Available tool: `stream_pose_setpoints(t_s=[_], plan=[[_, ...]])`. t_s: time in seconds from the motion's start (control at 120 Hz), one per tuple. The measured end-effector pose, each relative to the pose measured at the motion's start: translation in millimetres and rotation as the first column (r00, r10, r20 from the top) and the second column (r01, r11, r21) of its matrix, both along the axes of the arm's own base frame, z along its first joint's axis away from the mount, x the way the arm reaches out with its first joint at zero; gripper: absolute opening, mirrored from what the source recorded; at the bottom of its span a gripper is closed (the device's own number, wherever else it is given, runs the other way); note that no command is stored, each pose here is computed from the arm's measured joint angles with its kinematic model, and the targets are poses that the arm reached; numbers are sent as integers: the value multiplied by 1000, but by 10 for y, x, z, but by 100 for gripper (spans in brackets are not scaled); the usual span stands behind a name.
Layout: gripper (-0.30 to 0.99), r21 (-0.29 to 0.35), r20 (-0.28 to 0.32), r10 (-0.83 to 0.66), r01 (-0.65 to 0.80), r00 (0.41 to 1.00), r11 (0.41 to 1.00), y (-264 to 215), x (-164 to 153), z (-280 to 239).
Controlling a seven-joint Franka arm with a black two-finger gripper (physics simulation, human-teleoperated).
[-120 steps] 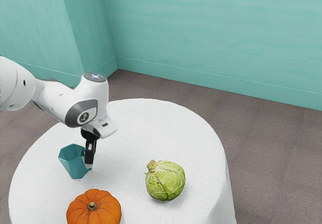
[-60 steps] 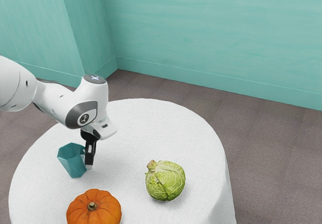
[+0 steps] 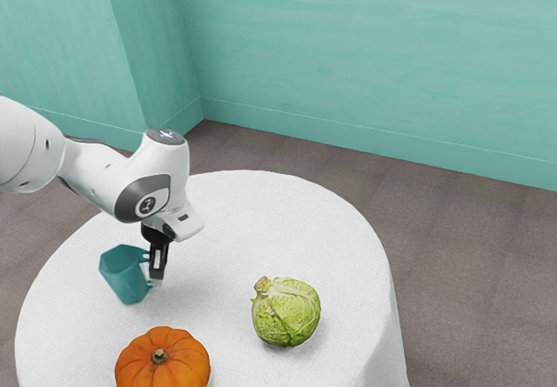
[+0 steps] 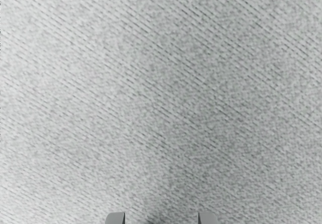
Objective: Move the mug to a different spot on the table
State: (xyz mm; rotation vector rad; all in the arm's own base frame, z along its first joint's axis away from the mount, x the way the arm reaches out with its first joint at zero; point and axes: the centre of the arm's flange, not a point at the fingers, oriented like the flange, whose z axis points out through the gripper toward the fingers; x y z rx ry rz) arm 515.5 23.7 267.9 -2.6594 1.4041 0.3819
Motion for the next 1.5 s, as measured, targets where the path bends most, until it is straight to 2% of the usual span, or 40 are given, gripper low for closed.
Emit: stream_pose_setpoints(t_s=[0.167,0.383,0.6,1.058,1.242,1.5], plan=[[6,11,5,-11,11,1000,1000,-15,32,35],[2,49,33,-47,45,998,998,-63,232,294],[-3,101,49,-119,113,992,988,-361,472,543],[-4,245,-56,-251,257,966,935,-1112,860,363],[-3,264,-82,-270,282,959,923,-1362,928,317],[-4,277,-119,-272,295,955,914,-1440,945,116]])
